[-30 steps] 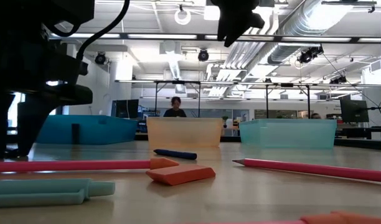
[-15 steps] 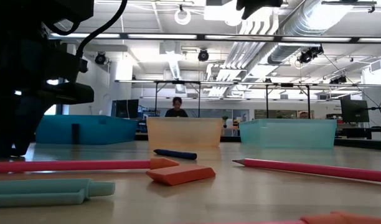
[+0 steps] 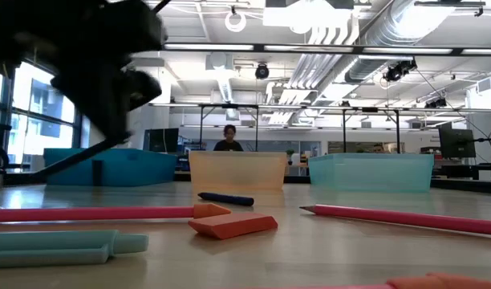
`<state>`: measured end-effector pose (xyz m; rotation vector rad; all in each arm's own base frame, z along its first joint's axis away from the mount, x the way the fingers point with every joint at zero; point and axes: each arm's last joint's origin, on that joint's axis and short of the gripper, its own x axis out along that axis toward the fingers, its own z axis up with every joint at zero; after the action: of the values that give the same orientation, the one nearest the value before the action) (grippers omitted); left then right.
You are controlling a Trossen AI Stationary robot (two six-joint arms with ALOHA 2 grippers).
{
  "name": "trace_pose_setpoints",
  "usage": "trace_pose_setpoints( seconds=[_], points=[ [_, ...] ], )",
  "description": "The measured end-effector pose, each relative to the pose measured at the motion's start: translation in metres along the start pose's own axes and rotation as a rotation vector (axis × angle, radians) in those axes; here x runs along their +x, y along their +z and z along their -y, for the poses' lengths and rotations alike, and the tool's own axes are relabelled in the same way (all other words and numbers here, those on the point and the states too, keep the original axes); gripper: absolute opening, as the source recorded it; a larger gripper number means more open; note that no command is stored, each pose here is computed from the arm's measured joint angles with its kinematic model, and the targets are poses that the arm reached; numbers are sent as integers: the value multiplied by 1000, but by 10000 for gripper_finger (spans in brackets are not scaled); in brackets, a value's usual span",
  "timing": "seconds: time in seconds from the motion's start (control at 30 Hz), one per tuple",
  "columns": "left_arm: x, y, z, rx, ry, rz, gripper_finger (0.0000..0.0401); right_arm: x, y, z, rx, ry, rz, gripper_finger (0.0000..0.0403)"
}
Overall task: Sort crayons/erasers/pens/pencils in bins
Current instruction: Put the black pen into the pink bin
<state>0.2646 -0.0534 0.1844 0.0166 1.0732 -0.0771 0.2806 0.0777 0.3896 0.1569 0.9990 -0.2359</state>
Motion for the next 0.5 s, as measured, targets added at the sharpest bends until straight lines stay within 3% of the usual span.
trace_pose_setpoints(
  seconds=[0.33,0.5],
  points=[
    [-34,39,-28,-119,5,454,17,-9,-13,-25,9,15,42,138],
    [-47,51,-37,-142,13,612,15,-10,-14,-30,33,32,50,138]
  ],
)
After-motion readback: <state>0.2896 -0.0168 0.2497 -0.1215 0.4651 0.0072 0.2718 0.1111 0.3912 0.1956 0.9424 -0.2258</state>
